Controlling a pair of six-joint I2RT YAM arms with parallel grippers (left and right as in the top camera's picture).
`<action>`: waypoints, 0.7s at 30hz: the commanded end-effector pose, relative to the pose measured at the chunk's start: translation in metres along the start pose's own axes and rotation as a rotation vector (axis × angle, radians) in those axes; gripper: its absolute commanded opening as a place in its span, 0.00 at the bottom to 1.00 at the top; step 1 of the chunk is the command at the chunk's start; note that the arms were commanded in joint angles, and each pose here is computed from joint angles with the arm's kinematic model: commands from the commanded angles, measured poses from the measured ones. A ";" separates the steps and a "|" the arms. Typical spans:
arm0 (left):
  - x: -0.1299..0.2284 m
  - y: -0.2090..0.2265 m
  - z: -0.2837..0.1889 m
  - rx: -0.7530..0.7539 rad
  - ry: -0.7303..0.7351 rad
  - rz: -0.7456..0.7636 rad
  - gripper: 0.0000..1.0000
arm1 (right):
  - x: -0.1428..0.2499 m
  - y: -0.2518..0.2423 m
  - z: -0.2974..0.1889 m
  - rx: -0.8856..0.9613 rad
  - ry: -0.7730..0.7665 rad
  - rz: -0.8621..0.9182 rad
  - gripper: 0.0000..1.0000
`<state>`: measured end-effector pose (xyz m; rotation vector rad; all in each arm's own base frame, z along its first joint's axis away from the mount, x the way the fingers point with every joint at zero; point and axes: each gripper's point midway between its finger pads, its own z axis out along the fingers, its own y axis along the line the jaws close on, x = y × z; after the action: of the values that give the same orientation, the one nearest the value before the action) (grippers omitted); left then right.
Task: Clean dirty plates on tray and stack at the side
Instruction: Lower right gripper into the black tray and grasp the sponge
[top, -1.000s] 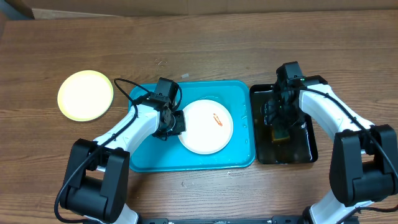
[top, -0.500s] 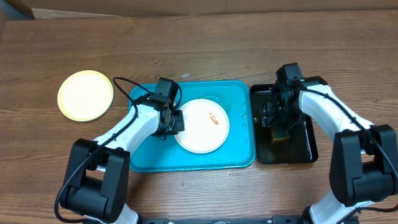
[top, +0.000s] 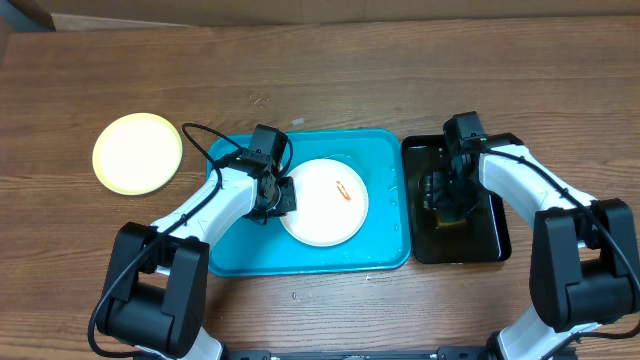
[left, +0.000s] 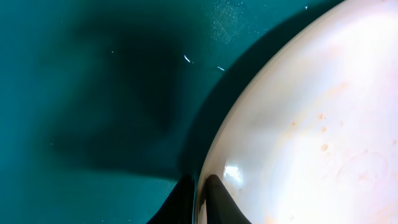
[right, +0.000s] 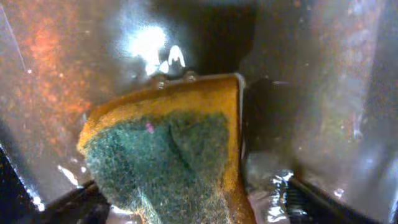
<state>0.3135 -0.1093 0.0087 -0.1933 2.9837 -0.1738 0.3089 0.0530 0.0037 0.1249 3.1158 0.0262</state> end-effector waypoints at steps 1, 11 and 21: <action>-0.005 0.002 0.000 -0.017 -0.013 0.016 0.11 | -0.006 -0.002 -0.001 0.007 -0.028 0.013 0.98; -0.005 0.001 0.000 -0.017 -0.012 0.016 0.11 | -0.011 -0.002 -0.001 0.007 -0.050 0.005 0.93; -0.005 0.001 0.000 -0.017 -0.012 0.016 0.11 | -0.012 -0.002 -0.003 0.006 -0.048 0.007 0.11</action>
<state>0.3134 -0.1092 0.0087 -0.1934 2.9839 -0.1730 0.3171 0.0530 0.0040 0.1318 3.0820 0.0254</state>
